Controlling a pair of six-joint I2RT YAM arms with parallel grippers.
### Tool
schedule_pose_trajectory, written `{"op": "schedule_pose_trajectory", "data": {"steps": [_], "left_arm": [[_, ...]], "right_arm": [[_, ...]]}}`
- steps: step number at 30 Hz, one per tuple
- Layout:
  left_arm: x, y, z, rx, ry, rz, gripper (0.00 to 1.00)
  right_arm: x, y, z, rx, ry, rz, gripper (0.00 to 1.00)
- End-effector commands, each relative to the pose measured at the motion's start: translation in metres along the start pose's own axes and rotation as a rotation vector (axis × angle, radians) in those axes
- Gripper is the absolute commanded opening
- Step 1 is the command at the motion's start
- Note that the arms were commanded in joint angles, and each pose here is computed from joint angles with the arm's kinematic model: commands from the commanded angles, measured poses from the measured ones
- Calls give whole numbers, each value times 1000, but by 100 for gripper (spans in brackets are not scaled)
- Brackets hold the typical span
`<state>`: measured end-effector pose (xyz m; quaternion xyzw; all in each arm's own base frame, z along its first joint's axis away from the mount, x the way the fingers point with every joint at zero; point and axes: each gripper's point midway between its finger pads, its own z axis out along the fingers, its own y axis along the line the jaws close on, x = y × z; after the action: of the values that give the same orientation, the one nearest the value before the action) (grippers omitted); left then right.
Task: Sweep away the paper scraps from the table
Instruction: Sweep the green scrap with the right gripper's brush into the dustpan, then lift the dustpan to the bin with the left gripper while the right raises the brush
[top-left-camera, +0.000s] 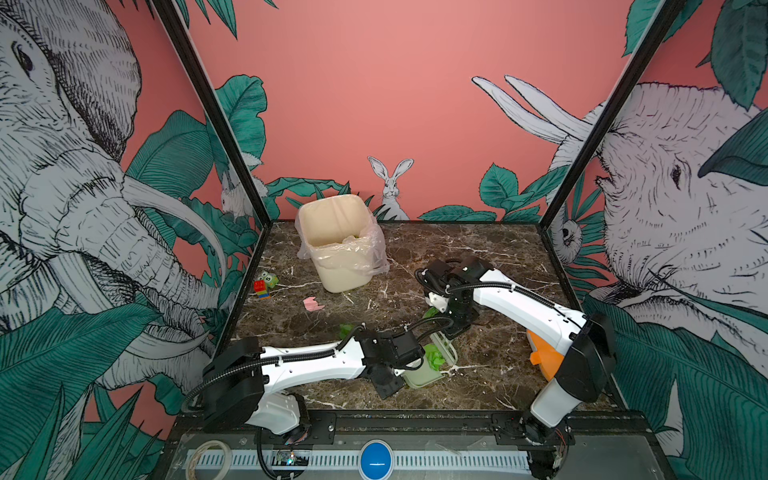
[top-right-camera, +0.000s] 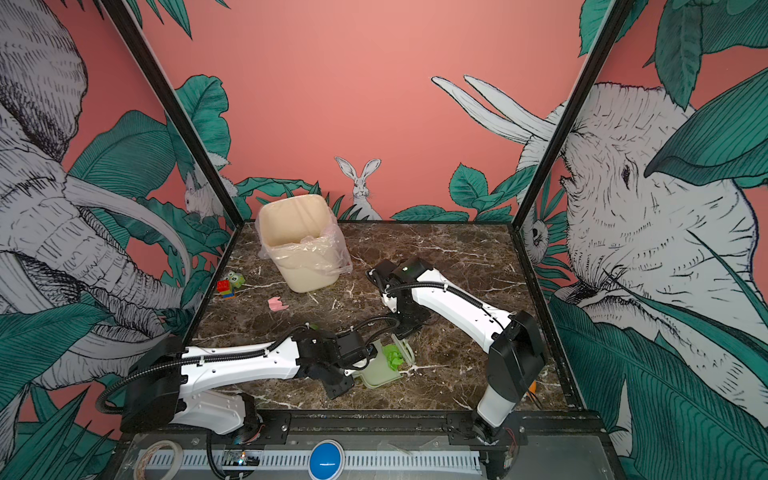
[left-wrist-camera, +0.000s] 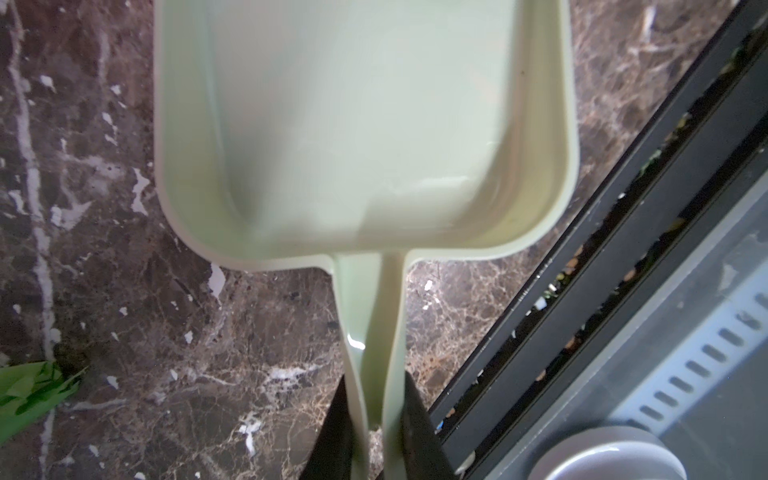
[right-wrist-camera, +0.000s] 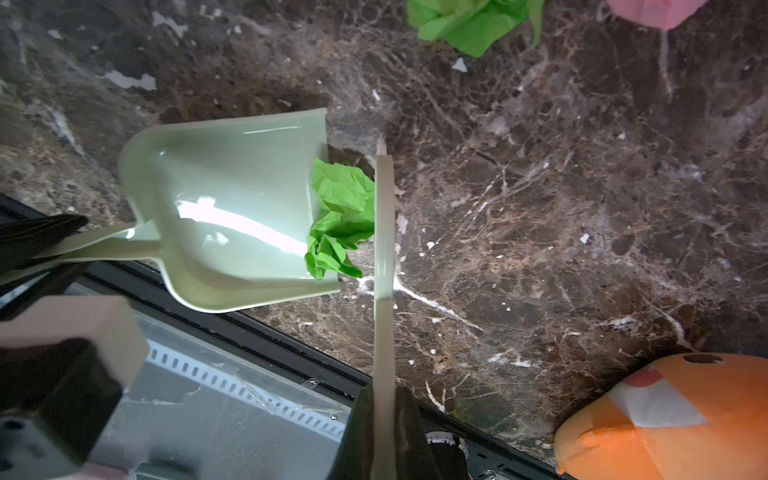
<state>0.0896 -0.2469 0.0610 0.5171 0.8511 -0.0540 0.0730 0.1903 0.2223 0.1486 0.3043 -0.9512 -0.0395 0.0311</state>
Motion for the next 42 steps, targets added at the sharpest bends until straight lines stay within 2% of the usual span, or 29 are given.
{"op": "schedule_pose_trajectory", "data": {"steps": [1, 6, 12, 19, 26, 35, 42], "left_arm": [[1, 0, -5, -2, -12, 12, 1], [1, 0, -5, -5, -10, 13, 1], [0, 2, -9, -13, -40, 8, 1], [-6, 7, -22, -34, -133, 0, 1], [-9, 17, -41, -77, -224, -14, 0], [-23, 35, -95, -169, -393, -44, 2], [-39, 39, -140, -192, -491, -53, 3]], "right_arm": [[-1, 34, -19, -129, -51, -7, 0], [-2, 57, -27, -215, -82, -6, 0], [9, 23, -44, -73, -119, 13, 0], [7, 10, -59, -68, -174, 53, 0], [14, -13, -93, -32, -263, 107, 0], [31, -38, -108, -22, -321, 180, 0], [28, -37, -112, -54, -357, 192, 0]]}}
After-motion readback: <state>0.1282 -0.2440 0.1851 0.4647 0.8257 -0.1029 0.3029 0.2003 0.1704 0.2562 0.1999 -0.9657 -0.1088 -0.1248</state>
